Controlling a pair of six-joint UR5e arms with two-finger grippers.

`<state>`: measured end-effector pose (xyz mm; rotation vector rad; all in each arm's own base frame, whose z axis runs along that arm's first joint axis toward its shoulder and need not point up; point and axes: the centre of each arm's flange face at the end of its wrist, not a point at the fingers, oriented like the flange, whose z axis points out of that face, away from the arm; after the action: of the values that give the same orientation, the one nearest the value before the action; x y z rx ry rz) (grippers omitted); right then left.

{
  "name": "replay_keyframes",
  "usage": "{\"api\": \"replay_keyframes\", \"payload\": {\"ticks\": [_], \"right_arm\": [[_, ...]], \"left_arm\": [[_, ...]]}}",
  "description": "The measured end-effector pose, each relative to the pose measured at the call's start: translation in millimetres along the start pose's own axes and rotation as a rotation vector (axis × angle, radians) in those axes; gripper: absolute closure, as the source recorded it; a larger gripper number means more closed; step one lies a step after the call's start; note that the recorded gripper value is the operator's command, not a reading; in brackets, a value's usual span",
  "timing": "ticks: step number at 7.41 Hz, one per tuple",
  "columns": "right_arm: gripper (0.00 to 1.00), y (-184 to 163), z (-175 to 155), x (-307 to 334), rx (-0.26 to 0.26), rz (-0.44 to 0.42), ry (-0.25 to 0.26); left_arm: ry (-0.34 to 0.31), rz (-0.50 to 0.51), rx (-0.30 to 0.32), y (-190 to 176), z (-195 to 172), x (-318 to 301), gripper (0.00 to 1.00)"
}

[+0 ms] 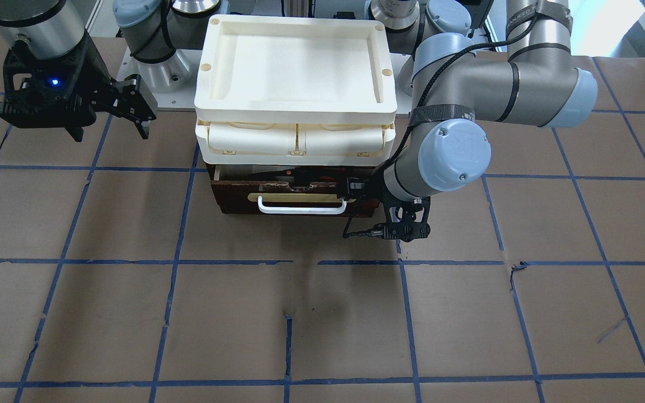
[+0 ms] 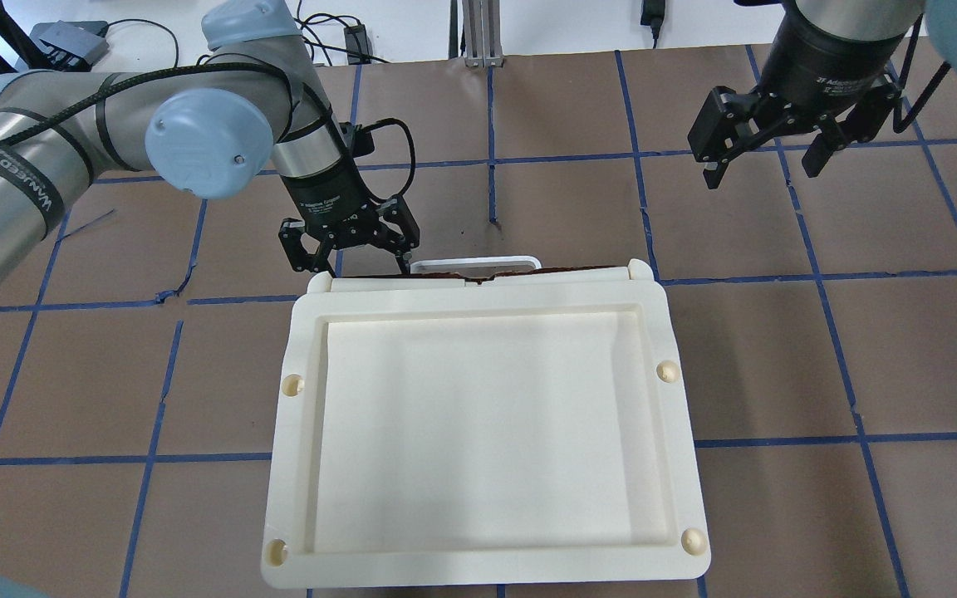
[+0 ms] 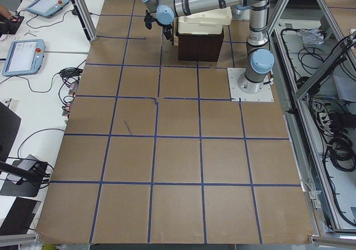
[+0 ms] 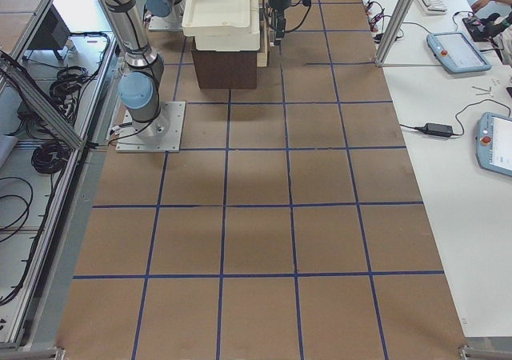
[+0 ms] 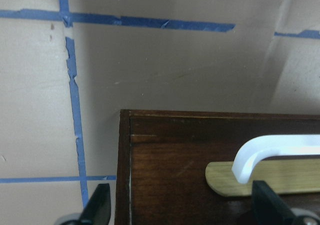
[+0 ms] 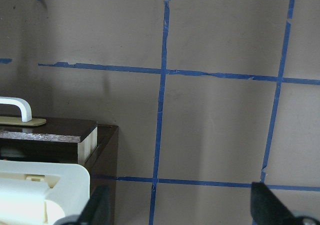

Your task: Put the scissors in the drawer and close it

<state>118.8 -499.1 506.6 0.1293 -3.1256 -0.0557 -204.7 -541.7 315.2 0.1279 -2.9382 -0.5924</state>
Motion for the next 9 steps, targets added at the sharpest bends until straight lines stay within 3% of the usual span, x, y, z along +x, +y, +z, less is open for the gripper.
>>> {"api": "replay_keyframes", "payload": {"ticks": [6, 7, 9], "right_arm": [[0.0, 0.1, -0.1, -1.1, 0.001, -0.008, 0.0], [0.0, 0.1, -0.1, -1.3, 0.001, -0.008, 0.0], [0.0, 0.1, -0.1, -1.7, 0.002, -0.009, 0.0]], "left_arm": [[-0.006, -0.008, -0.041, 5.4, 2.4, -1.1, 0.0], [-0.002, -0.004, -0.021, 3.9, -4.4, 0.1, 0.0], [0.015, 0.008, 0.076, -4.0, -28.4, 2.3, 0.0]]}}
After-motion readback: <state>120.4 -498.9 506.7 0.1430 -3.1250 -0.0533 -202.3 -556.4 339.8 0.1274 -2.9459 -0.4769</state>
